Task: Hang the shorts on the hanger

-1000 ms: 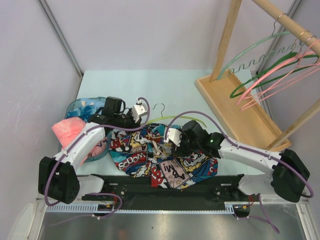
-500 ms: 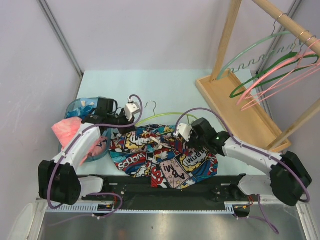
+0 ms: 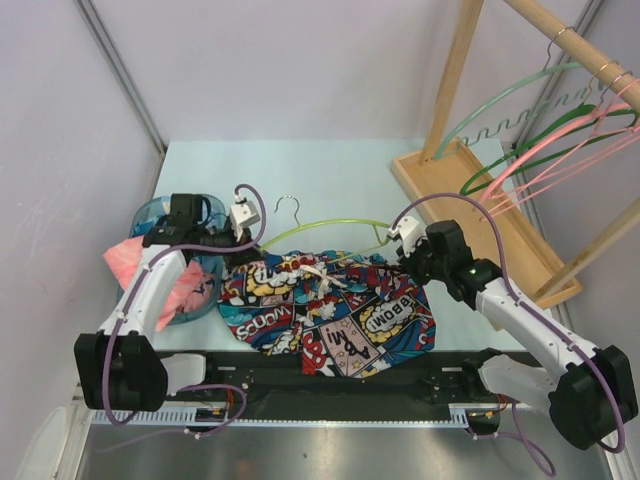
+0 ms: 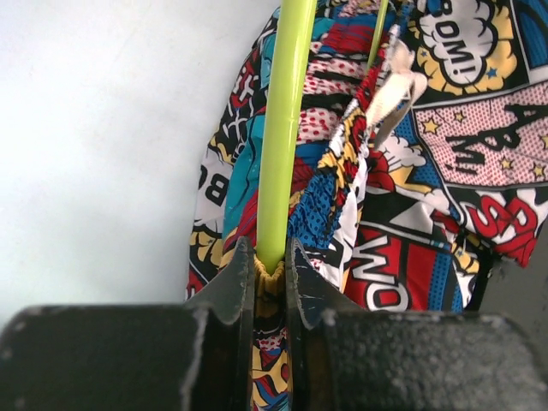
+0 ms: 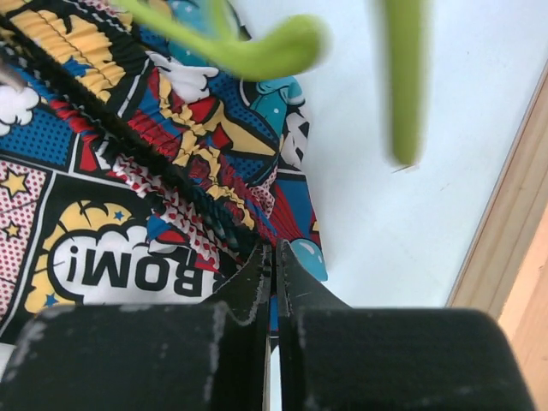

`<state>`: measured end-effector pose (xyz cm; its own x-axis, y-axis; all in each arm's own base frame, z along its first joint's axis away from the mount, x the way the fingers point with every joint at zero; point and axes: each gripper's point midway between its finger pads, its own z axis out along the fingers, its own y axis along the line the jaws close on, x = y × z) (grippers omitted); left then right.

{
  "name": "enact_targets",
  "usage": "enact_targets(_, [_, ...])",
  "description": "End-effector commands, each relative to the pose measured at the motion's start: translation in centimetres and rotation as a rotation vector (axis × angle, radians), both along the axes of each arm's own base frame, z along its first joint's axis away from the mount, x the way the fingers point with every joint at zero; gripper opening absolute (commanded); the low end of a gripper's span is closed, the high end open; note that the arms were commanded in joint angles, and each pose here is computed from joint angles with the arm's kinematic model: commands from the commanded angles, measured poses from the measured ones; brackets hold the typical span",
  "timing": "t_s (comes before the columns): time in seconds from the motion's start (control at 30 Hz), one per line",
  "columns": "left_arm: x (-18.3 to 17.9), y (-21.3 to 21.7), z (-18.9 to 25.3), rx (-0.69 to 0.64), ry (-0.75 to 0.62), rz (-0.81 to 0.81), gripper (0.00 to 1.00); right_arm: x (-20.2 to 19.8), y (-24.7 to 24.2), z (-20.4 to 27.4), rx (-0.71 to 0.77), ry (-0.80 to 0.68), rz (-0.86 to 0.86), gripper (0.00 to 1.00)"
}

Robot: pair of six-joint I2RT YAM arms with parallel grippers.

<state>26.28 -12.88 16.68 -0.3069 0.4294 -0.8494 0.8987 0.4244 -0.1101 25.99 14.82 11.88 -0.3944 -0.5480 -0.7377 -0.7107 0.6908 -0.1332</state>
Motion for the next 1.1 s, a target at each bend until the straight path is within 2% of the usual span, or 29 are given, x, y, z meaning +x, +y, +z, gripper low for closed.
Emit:
enact_targets(0.0, [-0.1,2.6,1.2,0.094,-0.208,-0.066,0.00,0.4,-3.8,-1.0,-0.077,0.044,-0.180,0.00])
enact_targets(0.23, [-1.2,3.9,-0.1,0.177,-0.294,-0.111,0.00,0.6,-4.1,-0.6,-0.048,0.043,-0.238,0.00])
enact_targets(0.67, [1.3,7.2,-2.5,0.412,-0.344,-0.070,0.00,0.4,-3.4,1.4,-0.010,0.014,-0.214,0.00])
enact_targets(0.83, [1.2,5.4,-2.6,0.455,-0.397,-0.149,0.00,0.3,-1.8,2.4,0.000,-0.010,-0.167,0.00])
enact_targets(1.07, [1.8,2.6,-1.8,0.451,-0.398,-0.148,0.00,-0.6,1.6,4.0,0.021,-0.050,-0.069,0.00])
